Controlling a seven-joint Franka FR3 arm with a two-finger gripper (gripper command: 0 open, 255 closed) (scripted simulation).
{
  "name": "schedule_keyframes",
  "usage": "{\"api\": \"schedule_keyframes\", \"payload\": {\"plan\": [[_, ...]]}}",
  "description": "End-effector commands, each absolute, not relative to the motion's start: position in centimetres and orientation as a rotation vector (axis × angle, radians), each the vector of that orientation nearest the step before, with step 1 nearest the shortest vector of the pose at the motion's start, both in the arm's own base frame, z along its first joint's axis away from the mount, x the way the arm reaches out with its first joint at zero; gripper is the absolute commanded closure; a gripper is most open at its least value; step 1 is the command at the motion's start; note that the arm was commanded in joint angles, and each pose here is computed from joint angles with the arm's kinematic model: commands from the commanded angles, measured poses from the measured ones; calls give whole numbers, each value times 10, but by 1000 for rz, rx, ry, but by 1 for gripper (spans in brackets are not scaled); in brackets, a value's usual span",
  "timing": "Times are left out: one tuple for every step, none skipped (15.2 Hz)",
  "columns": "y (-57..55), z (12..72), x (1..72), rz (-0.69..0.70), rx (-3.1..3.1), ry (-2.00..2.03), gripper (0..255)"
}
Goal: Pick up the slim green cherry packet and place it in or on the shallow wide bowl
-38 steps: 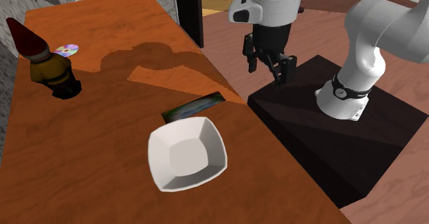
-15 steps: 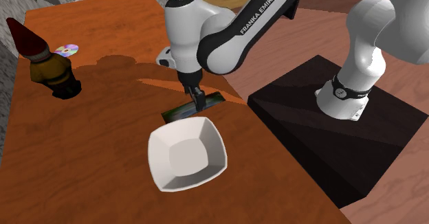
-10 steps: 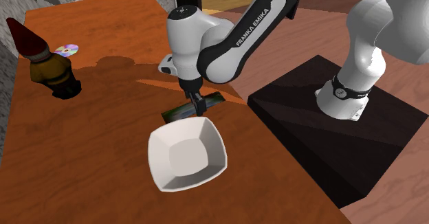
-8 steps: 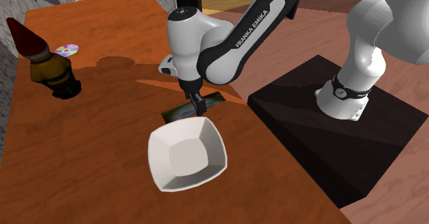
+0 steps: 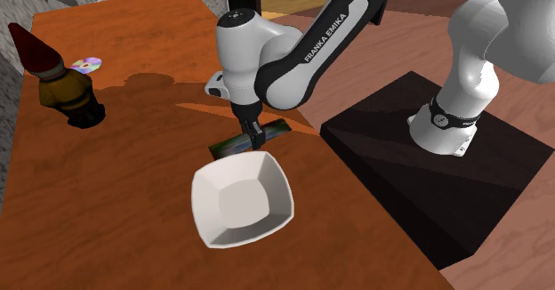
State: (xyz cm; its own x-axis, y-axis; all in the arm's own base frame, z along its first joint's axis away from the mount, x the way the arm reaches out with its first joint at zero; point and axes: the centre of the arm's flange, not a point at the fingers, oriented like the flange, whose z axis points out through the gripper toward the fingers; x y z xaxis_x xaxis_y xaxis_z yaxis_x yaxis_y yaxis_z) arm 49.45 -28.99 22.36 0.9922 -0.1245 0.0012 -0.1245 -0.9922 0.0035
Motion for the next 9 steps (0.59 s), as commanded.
{"api": "schedule_keyframes", "payload": {"plan": [[-290,223,494,1,3132,-196,255],[-290,223,494,1,3132,-196,255],[-290,223,494,1,3132,-196,255],[-290,223,494,1,3132,-196,255],[-290,223,494,1,3132,-196,255],[-290,223,494,1,3132,-196,255],[-290,223,494,1,3132,-196,255],[-290,229,494,1,3132,-196,255],[-290,234,494,1,3132,-196,255]]}}
